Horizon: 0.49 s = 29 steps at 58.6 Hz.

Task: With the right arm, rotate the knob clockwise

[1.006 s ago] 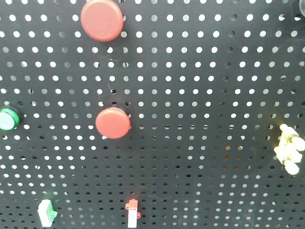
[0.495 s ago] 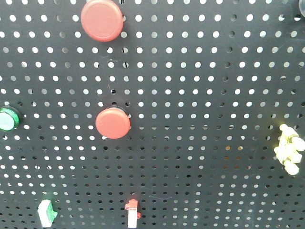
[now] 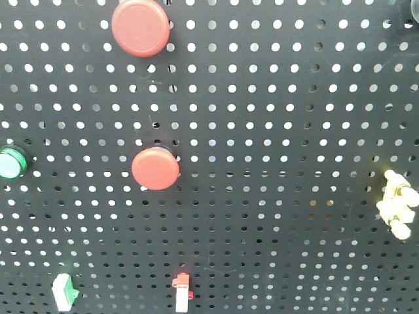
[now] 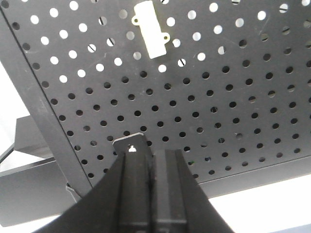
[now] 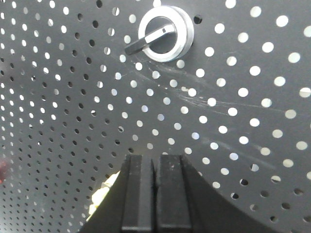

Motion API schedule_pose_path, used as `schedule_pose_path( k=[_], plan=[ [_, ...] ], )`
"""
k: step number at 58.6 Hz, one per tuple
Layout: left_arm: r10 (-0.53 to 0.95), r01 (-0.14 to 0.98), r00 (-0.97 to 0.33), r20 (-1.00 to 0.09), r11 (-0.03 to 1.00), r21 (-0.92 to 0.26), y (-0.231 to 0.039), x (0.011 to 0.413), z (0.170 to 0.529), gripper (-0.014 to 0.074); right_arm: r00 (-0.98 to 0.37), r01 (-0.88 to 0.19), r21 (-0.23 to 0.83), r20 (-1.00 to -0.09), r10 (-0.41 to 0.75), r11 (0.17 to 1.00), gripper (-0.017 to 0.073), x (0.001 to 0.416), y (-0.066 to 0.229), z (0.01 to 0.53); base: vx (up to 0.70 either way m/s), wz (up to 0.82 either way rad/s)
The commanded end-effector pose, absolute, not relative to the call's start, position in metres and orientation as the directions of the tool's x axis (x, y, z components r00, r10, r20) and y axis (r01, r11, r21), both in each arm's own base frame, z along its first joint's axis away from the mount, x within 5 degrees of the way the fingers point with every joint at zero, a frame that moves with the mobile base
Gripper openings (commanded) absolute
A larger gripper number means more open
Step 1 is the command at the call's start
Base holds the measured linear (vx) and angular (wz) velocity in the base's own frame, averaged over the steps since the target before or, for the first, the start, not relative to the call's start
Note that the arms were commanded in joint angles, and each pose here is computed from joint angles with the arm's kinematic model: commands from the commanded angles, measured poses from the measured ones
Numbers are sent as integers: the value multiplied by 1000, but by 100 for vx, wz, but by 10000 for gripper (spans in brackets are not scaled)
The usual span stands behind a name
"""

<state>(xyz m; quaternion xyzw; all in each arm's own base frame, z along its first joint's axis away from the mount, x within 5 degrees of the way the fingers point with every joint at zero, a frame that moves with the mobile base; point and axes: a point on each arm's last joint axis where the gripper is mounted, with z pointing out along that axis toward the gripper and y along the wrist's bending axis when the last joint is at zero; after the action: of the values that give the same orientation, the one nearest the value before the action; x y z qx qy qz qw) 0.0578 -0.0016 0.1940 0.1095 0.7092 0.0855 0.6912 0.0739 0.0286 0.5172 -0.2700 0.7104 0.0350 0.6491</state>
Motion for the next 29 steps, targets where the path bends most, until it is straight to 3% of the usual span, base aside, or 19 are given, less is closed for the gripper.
schedule_pose_path(
  k=[1,11,18,29],
  plan=[
    [264,35,37,-964,964,265,-3,59,195,-6,76,-404,-317,-947,-313,858,-10,72,27,529,0,0],
    [264,35,37,-964,964,265,-3,59,195,-6,-35,-493,-163,-978,-207,855,-10,71,36,515,0,0],
    [264,35,37,-964,964,265,-3,59,195,-6,-129,-581,-64,-977,-170,811,-10,67,45,472,0,0],
    [264,35,37,-964,964,265,-3,59,195,-6,-36,-633,-5,-999,-35,774,-10,58,46,360,0,0]
  ],
)
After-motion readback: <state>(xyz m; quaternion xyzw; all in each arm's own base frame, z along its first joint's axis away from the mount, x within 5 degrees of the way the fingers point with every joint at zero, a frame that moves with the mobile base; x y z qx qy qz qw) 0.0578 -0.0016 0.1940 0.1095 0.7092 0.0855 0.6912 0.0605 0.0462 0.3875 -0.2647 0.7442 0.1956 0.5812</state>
